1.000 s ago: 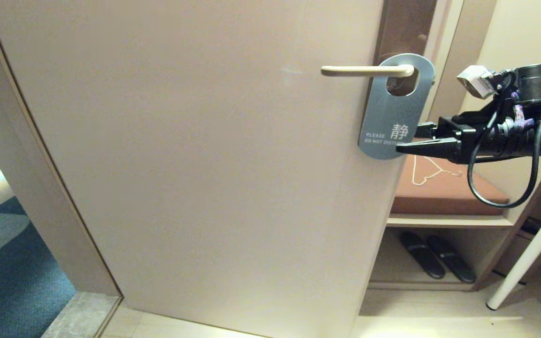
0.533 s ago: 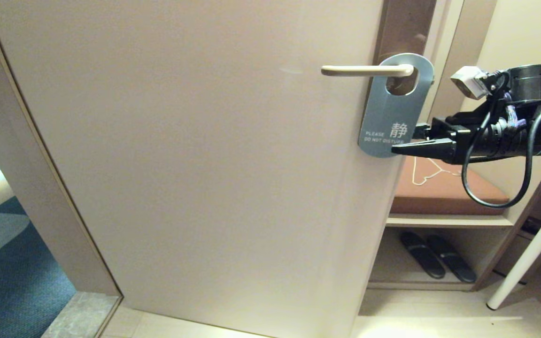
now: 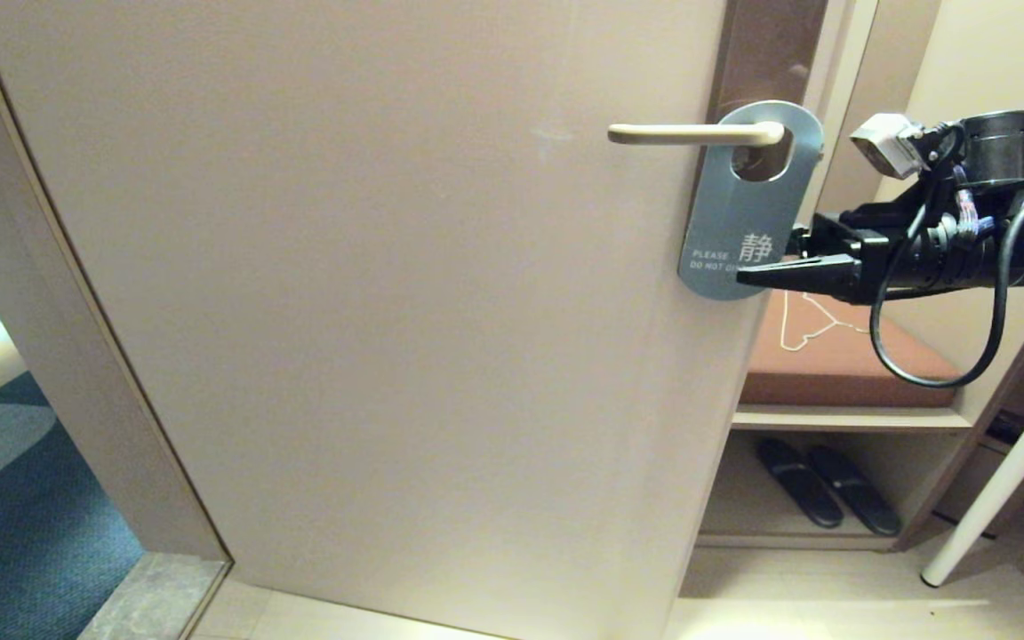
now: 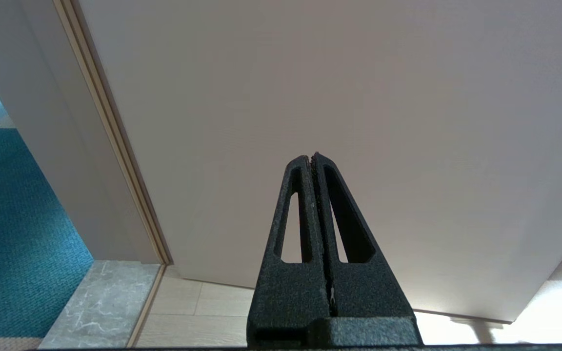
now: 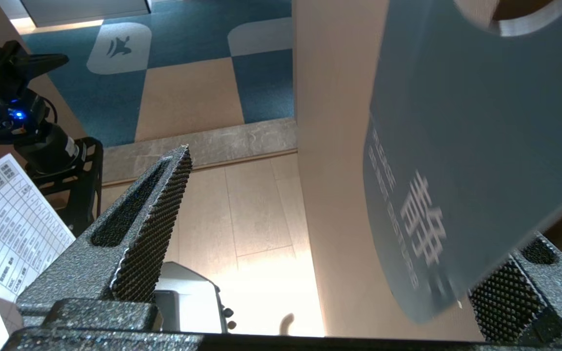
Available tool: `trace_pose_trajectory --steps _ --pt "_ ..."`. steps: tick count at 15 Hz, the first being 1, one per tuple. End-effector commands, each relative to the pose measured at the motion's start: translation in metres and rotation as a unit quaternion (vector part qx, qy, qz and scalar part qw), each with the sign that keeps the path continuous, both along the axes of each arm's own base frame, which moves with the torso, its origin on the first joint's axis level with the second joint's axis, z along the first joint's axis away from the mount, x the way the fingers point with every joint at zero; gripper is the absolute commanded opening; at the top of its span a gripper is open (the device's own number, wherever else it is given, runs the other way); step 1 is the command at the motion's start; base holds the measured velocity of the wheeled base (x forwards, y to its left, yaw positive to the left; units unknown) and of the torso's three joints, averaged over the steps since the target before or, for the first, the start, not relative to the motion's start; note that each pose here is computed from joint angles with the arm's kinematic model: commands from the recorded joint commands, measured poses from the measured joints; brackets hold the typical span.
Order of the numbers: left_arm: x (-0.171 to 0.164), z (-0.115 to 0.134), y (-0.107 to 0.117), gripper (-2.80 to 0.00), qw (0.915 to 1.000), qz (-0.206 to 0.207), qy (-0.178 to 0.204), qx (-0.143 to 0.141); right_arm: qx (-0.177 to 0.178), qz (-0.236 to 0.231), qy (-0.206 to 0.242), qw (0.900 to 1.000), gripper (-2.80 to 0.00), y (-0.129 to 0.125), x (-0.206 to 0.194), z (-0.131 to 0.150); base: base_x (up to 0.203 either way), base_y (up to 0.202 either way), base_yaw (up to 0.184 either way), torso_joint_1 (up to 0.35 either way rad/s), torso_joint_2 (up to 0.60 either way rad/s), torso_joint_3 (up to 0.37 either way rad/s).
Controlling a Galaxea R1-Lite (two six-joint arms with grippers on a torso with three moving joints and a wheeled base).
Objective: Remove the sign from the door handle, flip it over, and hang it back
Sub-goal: Take down the sign
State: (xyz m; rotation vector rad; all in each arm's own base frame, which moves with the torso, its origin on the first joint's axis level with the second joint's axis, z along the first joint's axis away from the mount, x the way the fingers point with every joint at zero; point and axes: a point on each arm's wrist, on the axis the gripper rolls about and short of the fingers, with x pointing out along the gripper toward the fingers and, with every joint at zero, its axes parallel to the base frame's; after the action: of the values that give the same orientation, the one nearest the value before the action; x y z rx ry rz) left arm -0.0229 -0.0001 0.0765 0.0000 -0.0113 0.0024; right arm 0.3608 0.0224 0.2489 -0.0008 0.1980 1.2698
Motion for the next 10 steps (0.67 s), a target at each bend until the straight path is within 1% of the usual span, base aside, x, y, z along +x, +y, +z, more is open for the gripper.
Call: trace_pose_trajectory --steps 1,10 --pt "0.0 0.0 0.0 -2.8 1.0 0.0 0.0 0.0 0.002 0.006 -0.011 1.0 0.0 0.002 0.0 0.006 0.0 0.0 0.0 0.0 0.0 0.0" --pt "0.0 0.0 0.0 -2.8 1.0 0.0 0.0 0.0 0.004 0.015 -0.023 1.0 0.0 0.006 -0.007 0.017 0.0 0.0 0.0 0.0 0.0 0.0"
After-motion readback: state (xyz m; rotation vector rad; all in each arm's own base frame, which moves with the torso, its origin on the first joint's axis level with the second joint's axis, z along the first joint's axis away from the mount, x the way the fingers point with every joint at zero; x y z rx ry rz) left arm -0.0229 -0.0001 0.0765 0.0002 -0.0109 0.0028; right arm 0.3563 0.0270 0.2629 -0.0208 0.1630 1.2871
